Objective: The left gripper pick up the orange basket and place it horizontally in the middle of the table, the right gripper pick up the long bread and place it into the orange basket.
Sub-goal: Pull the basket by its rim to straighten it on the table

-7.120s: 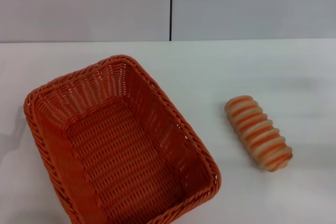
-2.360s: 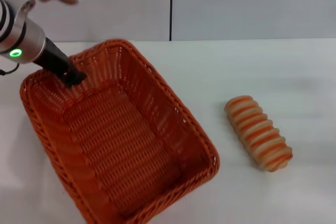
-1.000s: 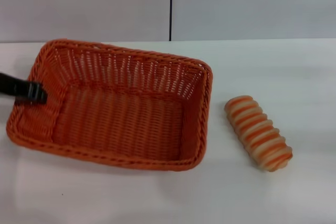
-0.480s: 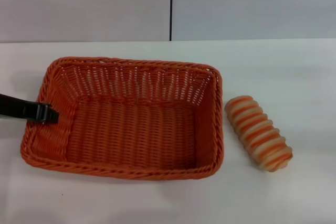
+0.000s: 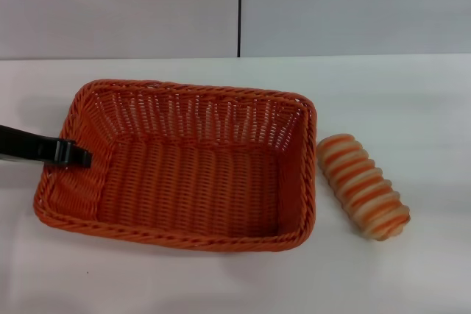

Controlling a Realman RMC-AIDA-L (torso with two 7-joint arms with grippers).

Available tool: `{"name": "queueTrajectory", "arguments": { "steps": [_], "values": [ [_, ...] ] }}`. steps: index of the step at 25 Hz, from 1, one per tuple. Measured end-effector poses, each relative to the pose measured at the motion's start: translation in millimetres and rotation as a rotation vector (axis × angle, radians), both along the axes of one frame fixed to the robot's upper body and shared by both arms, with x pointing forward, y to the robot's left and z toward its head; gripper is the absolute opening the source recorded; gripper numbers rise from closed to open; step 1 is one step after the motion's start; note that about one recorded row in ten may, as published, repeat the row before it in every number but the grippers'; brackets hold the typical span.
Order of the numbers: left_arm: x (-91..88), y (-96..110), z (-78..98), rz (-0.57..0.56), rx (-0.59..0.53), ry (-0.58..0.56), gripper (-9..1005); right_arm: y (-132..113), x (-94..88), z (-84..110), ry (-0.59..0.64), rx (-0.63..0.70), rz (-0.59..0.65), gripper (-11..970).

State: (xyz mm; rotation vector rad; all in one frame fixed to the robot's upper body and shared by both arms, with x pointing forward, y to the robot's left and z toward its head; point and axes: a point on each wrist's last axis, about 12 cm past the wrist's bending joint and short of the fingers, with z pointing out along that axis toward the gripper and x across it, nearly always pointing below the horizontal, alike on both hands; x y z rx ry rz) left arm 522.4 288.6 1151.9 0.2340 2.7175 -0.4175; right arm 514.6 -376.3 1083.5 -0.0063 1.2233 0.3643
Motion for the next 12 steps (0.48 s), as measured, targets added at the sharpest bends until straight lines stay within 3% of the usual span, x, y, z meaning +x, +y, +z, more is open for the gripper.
{"name": "queueTrajectory", "arguments": {
  "steps": [6,12],
  "values": [
    [0.4,0,-2.2,0.000,-0.025,0.017,337,2,1.8,0.1,0.005,-0.007,0.013,610],
    [-0.4,9,9.7,0.012,-0.069,-0.018,535,0,1.3,0.6,0.009,-0.012,0.020,610]
  ]
}}
